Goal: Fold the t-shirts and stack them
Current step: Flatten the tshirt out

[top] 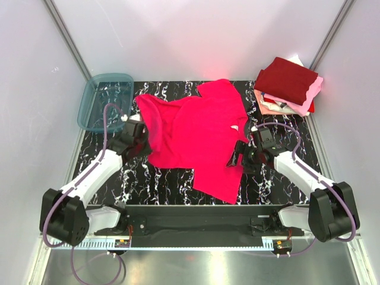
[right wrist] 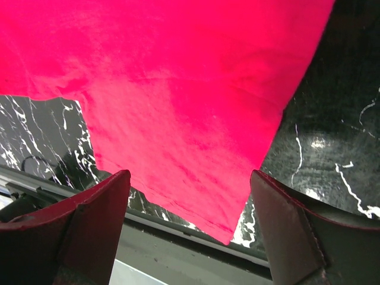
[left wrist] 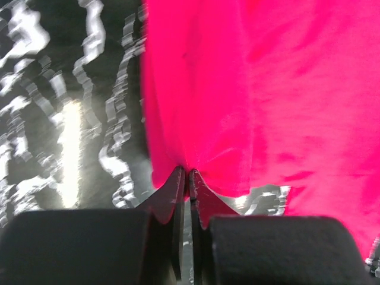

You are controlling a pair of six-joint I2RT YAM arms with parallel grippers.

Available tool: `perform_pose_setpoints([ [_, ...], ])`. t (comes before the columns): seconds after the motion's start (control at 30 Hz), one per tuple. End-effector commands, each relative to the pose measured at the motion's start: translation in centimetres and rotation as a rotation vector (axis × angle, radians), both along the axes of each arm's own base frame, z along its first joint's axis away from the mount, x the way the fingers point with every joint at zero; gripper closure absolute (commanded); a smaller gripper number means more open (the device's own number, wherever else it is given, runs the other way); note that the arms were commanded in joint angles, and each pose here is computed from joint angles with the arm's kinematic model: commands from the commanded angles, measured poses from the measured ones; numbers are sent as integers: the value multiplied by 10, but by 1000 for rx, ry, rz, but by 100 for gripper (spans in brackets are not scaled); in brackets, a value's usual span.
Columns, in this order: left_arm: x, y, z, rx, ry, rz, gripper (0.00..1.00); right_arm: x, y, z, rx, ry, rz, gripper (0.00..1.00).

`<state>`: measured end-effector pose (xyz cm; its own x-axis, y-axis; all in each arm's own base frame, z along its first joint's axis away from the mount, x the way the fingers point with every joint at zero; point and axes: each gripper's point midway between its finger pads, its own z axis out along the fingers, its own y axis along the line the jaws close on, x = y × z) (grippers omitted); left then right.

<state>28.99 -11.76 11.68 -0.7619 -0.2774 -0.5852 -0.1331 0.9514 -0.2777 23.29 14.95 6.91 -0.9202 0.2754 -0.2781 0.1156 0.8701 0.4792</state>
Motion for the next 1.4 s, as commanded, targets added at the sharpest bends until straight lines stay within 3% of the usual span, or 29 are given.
perform_pose_setpoints([
  [0.0, -15, 12, -16, -8, 40, -11, 91, 6, 1, 12, -11, -34, 21, 11],
  [0.2, -29, 31, -30, 4, 75, 41, 92, 5, 3, 12, -2, -29, 32, 10],
  [0.4, -43, 72, -33, 93, 107, 225, 100, 9, 8, 8, 10, 4, 37, 9],
  [0.63, -40, 124, -33, -15, 129, 432, 100, 4, 21, 0, 59, 75, 83, 12],
  [0.8, -37, 137, -50, -127, 190, 490, 100, -14, 15, 0, 34, 117, 70, 11],
  [0.97, -37, 158, -64, -304, 213, 598, 100, -35, 8, 3, -70, 127, 65, 10],
  [1.23, -35, 152, -70, -345, 234, 569, 100, -47, -21, -16, -360, 177, -65, 10],
  [1.37, -34, 151, -68, -348, 218, 562, 100, -79, -5, -25, -392, 232, -14, 13],
])
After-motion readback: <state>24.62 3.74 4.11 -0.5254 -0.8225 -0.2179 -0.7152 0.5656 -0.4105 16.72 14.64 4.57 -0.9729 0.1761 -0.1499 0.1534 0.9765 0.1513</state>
